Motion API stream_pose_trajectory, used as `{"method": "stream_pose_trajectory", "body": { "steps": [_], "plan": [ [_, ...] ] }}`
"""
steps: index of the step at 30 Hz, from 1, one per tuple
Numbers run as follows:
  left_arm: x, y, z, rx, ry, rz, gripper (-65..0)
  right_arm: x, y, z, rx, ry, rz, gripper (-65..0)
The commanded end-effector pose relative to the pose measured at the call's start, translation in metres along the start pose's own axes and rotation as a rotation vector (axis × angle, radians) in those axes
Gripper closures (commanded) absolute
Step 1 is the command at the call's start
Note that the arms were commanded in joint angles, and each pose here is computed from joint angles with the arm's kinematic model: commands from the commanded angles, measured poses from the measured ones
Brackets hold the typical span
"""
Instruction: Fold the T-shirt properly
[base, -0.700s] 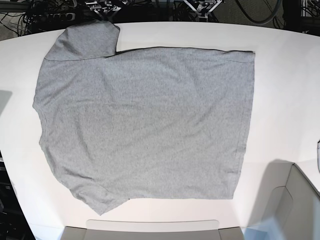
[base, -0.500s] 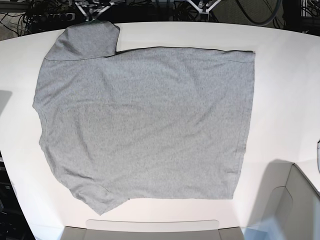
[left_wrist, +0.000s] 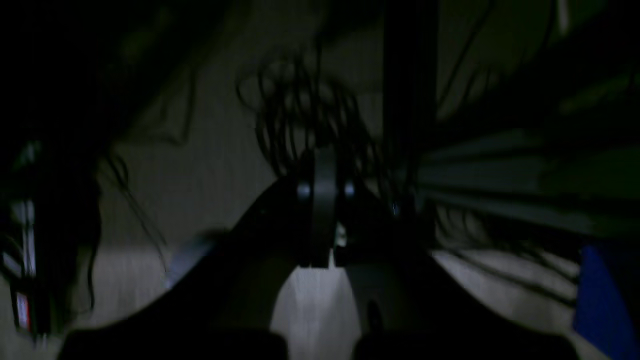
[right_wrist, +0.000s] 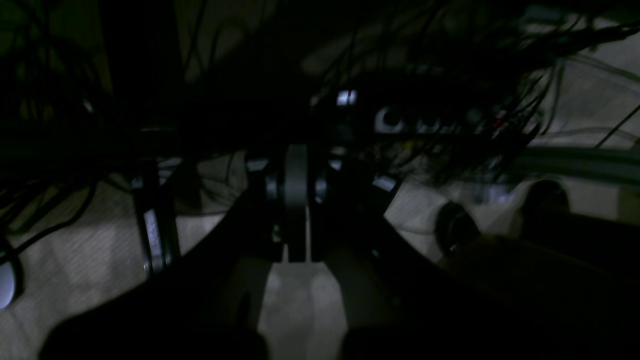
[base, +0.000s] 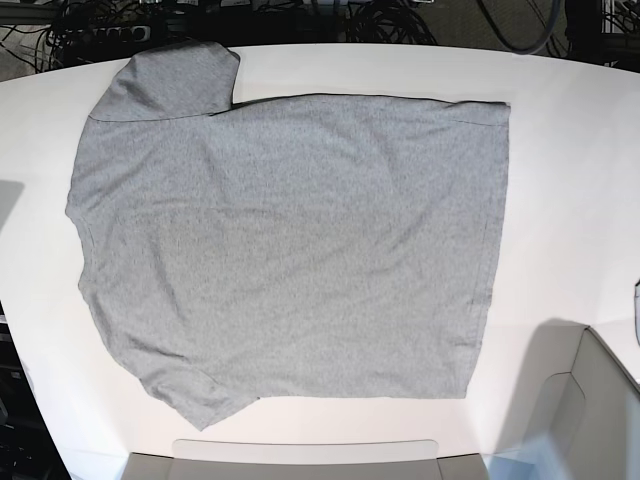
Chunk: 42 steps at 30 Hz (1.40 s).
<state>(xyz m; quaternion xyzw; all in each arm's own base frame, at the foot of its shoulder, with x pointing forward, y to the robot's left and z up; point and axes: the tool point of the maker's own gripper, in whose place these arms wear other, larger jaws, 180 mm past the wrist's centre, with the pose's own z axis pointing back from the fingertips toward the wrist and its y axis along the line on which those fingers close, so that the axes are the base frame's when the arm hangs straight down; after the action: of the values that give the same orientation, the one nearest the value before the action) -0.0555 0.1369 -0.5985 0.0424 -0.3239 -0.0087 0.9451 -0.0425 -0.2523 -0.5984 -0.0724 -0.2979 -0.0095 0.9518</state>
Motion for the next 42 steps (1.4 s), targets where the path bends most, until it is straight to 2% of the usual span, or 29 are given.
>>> {"method": "stream_pose_trajectory", "body": {
  "steps": [1,5,7,9,14,18,25,30,35,40,42],
  "plan": [
    [-0.001,-0.001,0.014,-0.005,-0.043,-0.005,0.0,-0.005,-0.008,0.013,-0.004,-0.021,0.011,-0.5],
    [0.019,-0.004,0.042,-0.011,-0.226,-0.002,-0.1,0.002,-0.014,0.036,-0.004,-0.138,0.026,-0.5],
    [0.029,-0.005,0.051,-0.012,-0.301,0.000,-0.1,-0.003,-0.014,0.044,0.001,-0.138,0.029,-0.6],
    [0.027,-0.005,0.053,-0.011,-0.288,0.001,-0.1,-0.001,-0.020,0.045,-0.001,-0.146,0.040,-0.6],
    [0.038,-0.004,0.057,-0.003,-0.349,0.002,0.0,0.011,-0.013,0.052,0.031,-0.215,0.035,-0.6],
    [0.060,0.004,0.076,0.016,-0.462,-0.007,0.0,0.034,0.004,0.071,0.093,-0.326,0.013,-1.4],
    [0.119,0.019,0.120,0.042,-0.689,-0.033,0.0,0.096,0.029,0.113,0.154,-0.544,-0.093,-12.8],
    [0.158,0.022,0.145,0.050,-0.816,-0.039,0.0,0.150,0.030,0.144,0.202,-0.688,-0.151,-13.6],
    [0.186,0.024,0.154,0.056,-0.903,-0.041,-0.7,0.194,0.025,0.154,0.213,-0.705,-0.268,-14.5],
    [0.188,0.025,0.154,0.058,-0.913,-0.042,-7.4,0.229,0.020,0.162,0.310,-0.635,-0.313,-23.1],
    [0.188,0.024,0.154,0.058,-0.912,-0.041,-7.8,0.238,0.018,0.165,0.338,-0.622,-0.327,-24.9]
  ]
}}
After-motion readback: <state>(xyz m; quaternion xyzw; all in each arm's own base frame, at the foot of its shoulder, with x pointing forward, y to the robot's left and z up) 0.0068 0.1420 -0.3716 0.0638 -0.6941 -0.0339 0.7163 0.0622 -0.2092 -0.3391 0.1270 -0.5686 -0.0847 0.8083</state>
